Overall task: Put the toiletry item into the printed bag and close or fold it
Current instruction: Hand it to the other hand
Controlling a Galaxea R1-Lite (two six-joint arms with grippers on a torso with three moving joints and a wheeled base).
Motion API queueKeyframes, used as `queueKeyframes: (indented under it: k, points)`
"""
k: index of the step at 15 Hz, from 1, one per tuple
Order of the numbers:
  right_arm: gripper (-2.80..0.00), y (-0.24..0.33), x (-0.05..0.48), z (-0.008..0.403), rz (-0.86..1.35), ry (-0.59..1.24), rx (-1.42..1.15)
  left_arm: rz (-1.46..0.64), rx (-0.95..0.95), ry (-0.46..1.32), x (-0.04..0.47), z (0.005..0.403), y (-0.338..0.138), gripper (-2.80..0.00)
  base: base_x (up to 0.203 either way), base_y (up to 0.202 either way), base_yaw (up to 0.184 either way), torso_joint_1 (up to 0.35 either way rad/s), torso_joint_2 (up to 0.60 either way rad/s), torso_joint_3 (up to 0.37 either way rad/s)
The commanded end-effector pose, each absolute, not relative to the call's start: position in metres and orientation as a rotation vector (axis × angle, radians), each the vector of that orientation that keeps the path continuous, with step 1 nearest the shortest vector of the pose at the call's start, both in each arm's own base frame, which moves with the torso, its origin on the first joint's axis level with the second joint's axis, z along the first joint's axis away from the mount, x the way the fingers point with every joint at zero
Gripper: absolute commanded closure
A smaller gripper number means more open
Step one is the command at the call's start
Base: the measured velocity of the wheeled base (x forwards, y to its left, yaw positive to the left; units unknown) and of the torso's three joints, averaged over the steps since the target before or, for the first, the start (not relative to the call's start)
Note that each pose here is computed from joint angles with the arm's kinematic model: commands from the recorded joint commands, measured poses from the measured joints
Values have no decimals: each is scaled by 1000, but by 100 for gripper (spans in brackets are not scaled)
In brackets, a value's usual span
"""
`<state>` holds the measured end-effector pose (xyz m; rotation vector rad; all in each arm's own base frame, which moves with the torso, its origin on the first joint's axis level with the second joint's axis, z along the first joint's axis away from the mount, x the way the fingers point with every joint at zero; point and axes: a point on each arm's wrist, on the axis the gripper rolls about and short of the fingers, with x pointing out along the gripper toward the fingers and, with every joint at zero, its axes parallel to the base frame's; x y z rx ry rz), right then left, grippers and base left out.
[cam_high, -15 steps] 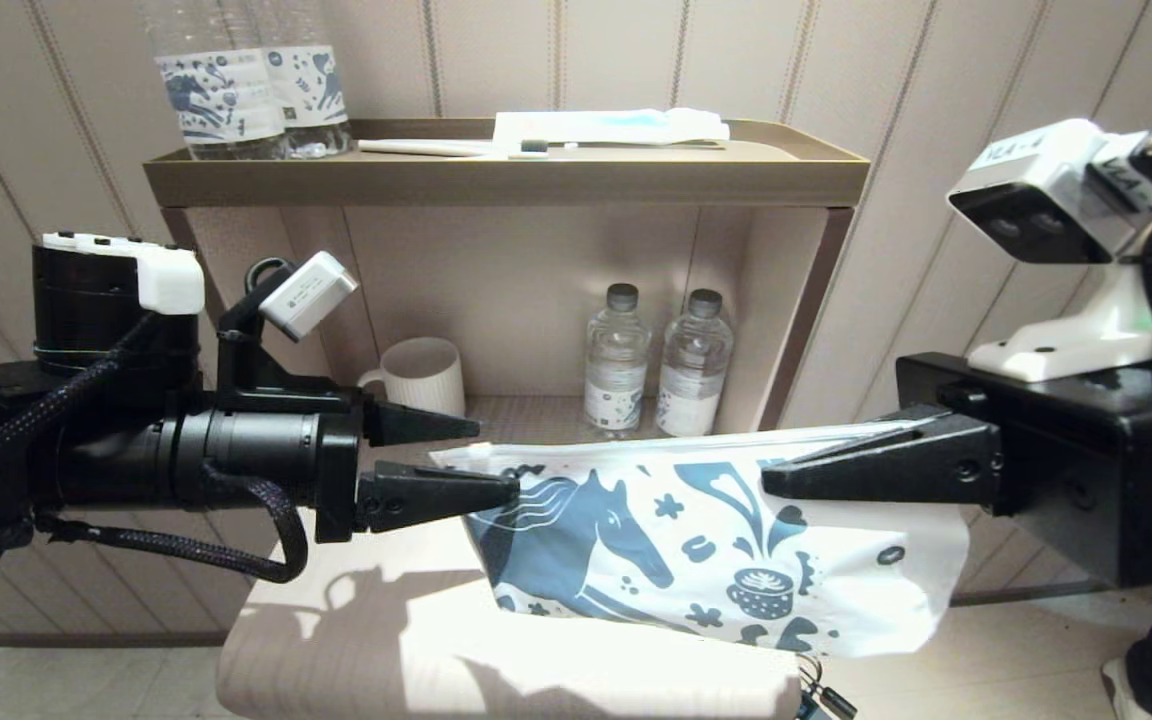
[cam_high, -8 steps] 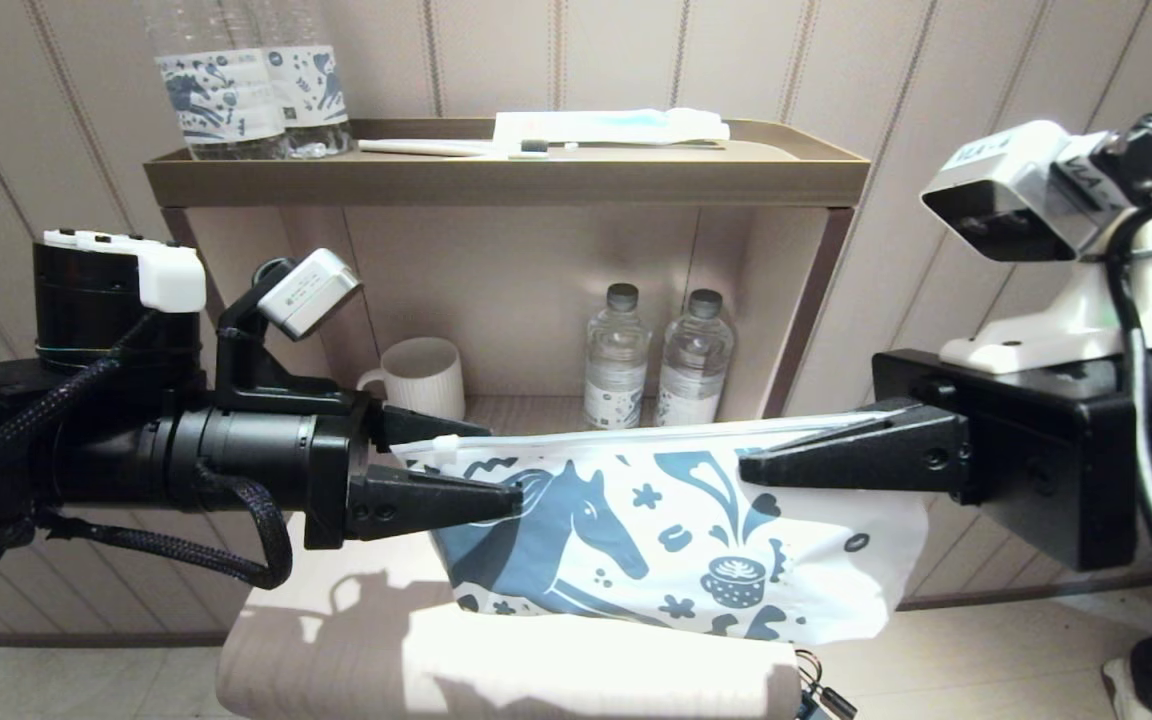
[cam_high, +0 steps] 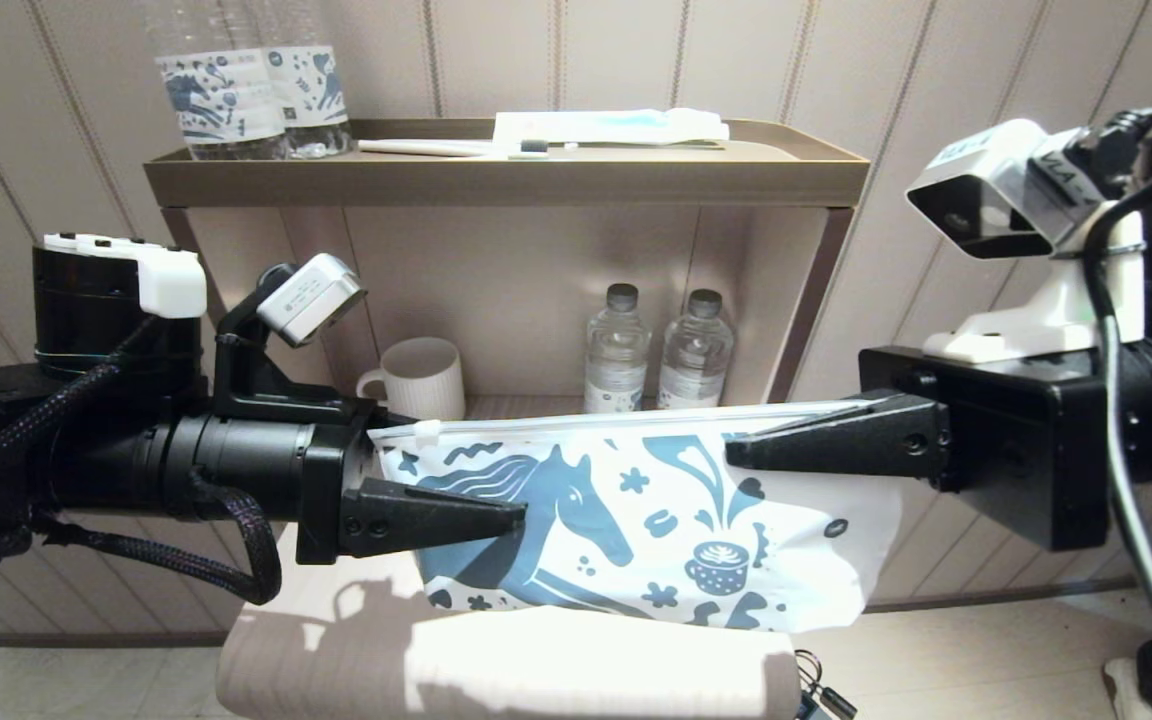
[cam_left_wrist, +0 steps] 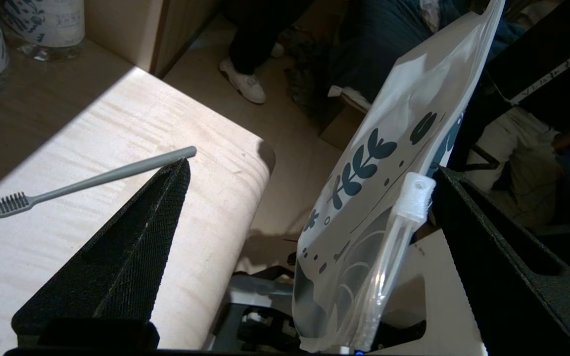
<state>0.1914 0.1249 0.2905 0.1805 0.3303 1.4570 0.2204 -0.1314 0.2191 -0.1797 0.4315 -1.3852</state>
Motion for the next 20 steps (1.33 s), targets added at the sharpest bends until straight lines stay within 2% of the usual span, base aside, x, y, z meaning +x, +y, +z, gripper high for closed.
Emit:
queueKeyframes:
  k: [1,10,11,20]
  points:
    - [0,126,192,290,1464,328,180,-1392,-180,430,220,219,-132,-280,0,0,0,0,0,0]
    - [0,123,193,293,1455,313,179,-1389,-180,431,221,219,-132,-280,0,0,0,0,0,0]
    - [0,123,193,292,1456,317,180,-1389,-180,432,220,219,-132,0,0,0,0,0,0,0]
    - [0,132,202,280,1464,361,188,-1393,-178,430,220,219,-131,0,0,0,0,0,0,0]
